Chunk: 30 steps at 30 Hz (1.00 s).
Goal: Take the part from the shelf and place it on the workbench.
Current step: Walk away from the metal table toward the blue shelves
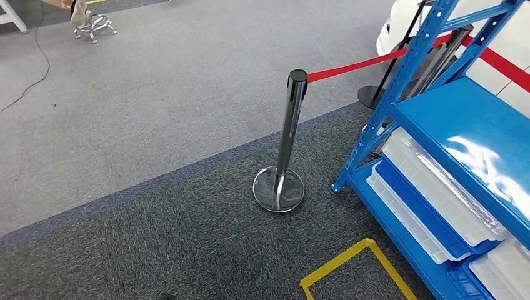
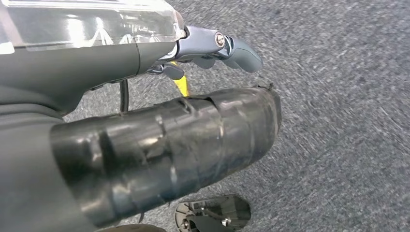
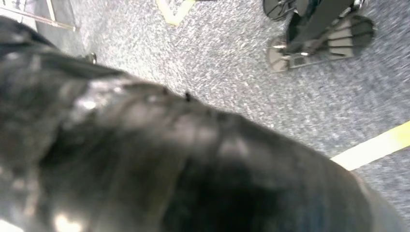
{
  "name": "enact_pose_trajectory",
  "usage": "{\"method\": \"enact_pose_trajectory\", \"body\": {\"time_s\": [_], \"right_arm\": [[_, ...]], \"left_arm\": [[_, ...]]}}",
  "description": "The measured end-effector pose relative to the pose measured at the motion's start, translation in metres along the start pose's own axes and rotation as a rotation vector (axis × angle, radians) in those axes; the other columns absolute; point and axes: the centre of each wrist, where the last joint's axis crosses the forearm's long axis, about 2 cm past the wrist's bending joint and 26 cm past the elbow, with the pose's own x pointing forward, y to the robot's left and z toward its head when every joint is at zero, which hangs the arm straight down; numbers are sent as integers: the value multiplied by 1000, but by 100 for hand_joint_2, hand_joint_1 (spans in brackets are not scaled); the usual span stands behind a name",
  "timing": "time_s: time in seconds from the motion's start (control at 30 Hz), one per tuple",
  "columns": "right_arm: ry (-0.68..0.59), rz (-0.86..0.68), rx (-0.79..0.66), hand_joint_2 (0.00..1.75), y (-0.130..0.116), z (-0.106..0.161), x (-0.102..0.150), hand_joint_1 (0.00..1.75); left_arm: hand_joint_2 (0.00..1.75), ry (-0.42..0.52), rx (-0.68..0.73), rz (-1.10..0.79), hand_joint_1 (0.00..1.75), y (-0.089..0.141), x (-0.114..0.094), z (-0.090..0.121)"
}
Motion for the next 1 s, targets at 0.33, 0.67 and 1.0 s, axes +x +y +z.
{"method": "enact_pose_trajectory", "body": {"time_s": [0.33,0.67,1.0], "right_arm": [[0,2,0,0,-1,-1,3,0],[-4,11,7,0,2,0,2,0],[-5,17,20,0,2,1,1,0]], "left_arm": [[0,0,1,6,0,0,1,-1],[0,13,5,17,0,0,-3,1],[0,18,6,16,0,1,-4,2]]}}
